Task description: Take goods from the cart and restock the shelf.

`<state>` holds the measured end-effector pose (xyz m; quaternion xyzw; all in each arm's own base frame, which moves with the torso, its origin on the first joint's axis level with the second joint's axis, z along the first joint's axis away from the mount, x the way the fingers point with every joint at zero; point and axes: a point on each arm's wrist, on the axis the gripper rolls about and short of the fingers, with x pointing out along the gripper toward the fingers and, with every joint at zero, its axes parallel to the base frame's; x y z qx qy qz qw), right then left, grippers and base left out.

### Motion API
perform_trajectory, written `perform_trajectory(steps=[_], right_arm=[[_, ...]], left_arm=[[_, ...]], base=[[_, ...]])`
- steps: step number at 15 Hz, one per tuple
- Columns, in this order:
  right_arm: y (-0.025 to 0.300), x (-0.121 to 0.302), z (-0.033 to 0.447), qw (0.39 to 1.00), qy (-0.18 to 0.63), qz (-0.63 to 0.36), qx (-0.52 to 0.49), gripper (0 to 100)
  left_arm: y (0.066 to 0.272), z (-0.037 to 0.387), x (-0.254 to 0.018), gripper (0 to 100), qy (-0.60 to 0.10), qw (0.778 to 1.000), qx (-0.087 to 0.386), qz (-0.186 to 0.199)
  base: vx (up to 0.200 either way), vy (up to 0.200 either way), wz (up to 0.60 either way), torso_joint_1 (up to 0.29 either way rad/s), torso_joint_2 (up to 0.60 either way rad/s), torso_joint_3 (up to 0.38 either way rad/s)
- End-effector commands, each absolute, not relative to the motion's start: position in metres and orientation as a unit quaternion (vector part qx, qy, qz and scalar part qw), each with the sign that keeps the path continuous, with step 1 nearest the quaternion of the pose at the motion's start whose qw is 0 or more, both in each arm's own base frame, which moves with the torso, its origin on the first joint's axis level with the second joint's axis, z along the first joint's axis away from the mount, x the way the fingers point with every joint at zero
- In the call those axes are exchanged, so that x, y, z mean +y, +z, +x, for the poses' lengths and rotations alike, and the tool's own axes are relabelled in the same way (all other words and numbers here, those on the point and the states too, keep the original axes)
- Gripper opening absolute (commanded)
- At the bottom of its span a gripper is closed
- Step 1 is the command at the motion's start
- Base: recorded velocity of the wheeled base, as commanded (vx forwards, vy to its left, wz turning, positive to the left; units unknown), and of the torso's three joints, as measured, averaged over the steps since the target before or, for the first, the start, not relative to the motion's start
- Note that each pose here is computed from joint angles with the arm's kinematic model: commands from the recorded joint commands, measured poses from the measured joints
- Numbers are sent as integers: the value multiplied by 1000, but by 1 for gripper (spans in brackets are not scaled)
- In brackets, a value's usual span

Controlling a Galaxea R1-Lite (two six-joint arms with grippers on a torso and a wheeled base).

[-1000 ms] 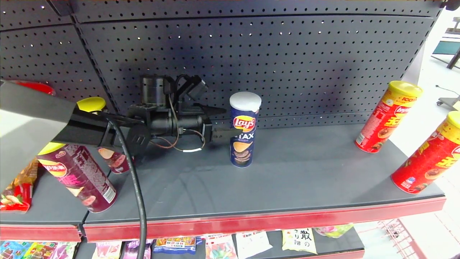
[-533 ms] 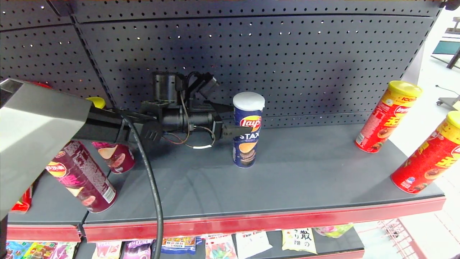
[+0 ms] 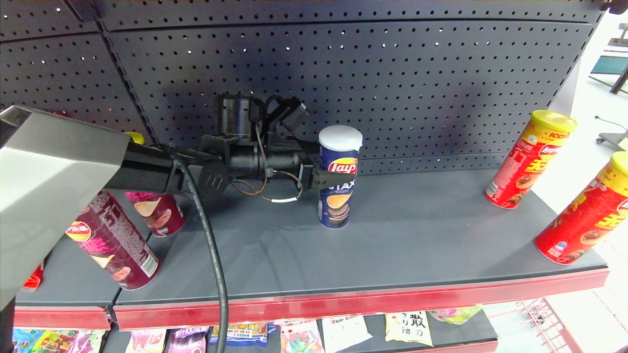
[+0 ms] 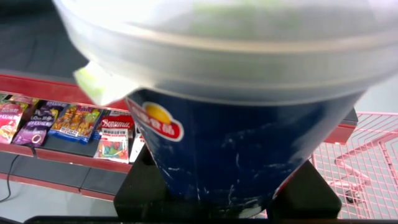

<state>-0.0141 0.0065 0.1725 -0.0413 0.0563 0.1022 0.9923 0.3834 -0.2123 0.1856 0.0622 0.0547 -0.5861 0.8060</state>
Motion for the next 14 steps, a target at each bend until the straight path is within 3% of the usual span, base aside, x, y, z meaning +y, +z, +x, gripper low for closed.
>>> perform_trajectory(steps=[1, 6, 7, 14], right_arm=[[173, 6, -14, 992, 102, -41, 57, 0], [172, 6, -13, 992, 102, -40, 59, 0], [172, 6, -13, 992, 102, -39, 59, 0], [171, 6, -12, 992, 103, -35, 63, 0]], left_arm=[[192, 384, -215, 100, -586, 806, 52, 63], [187, 390, -219, 100, -577, 812, 65, 56], [183, 391, -219, 0, -577, 812, 69, 56], [188, 376, -222, 0, -597, 796, 80, 52]], base=[[0, 0, 0, 0, 0, 0], [0, 0, 0, 0, 0, 0], [0, 0, 0, 0, 0, 0], [0, 0, 0, 0, 0, 0]])
